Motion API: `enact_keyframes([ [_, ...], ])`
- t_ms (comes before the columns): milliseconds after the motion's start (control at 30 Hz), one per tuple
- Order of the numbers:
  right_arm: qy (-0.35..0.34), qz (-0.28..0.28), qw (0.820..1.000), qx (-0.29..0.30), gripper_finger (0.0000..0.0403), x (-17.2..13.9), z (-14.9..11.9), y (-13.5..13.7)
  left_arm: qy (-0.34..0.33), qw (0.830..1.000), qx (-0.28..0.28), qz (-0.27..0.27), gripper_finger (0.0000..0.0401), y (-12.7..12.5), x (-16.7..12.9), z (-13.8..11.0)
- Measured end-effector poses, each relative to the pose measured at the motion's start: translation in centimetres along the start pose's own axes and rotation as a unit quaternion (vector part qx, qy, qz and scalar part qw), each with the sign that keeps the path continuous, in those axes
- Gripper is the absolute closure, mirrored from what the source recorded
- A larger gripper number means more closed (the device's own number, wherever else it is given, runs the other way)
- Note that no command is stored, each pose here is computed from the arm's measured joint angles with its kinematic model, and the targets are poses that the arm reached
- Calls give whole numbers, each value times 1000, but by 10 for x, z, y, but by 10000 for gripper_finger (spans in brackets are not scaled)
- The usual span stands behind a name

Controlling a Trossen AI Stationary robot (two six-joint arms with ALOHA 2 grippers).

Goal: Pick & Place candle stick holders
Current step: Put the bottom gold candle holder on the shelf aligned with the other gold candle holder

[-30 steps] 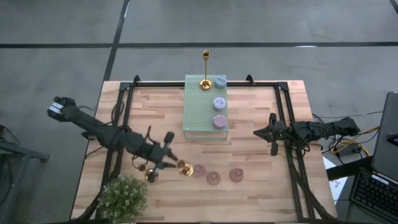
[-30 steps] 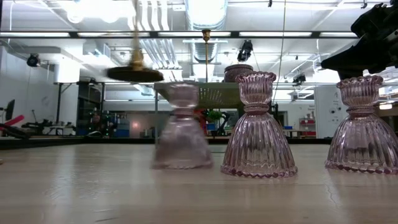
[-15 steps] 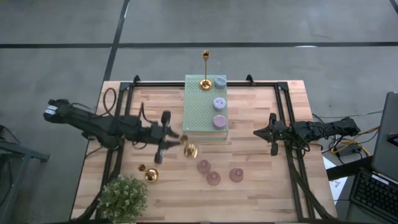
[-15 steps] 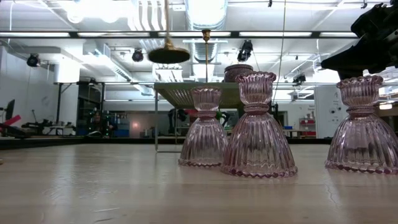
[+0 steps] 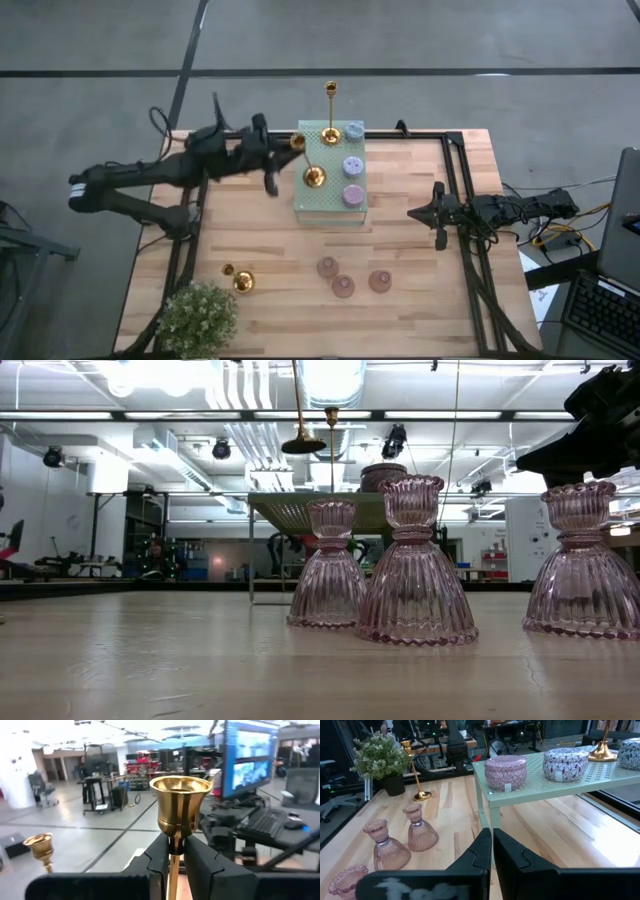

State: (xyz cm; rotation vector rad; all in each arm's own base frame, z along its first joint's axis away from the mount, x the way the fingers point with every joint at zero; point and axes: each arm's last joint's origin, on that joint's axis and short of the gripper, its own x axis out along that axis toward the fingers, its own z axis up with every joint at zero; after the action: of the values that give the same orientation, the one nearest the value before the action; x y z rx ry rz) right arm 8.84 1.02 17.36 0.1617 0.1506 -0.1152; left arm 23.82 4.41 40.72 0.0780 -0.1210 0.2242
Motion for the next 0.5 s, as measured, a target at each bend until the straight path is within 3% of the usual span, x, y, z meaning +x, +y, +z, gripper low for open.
enact_keyframes([
  [233,0,0,1000,0,390,0,0,0,38,999,-21,23,353,33,38,-15],
  [500,0,0,1000,0,390,0,0,0,76,996,-24,29,352,51,74,-24],
])
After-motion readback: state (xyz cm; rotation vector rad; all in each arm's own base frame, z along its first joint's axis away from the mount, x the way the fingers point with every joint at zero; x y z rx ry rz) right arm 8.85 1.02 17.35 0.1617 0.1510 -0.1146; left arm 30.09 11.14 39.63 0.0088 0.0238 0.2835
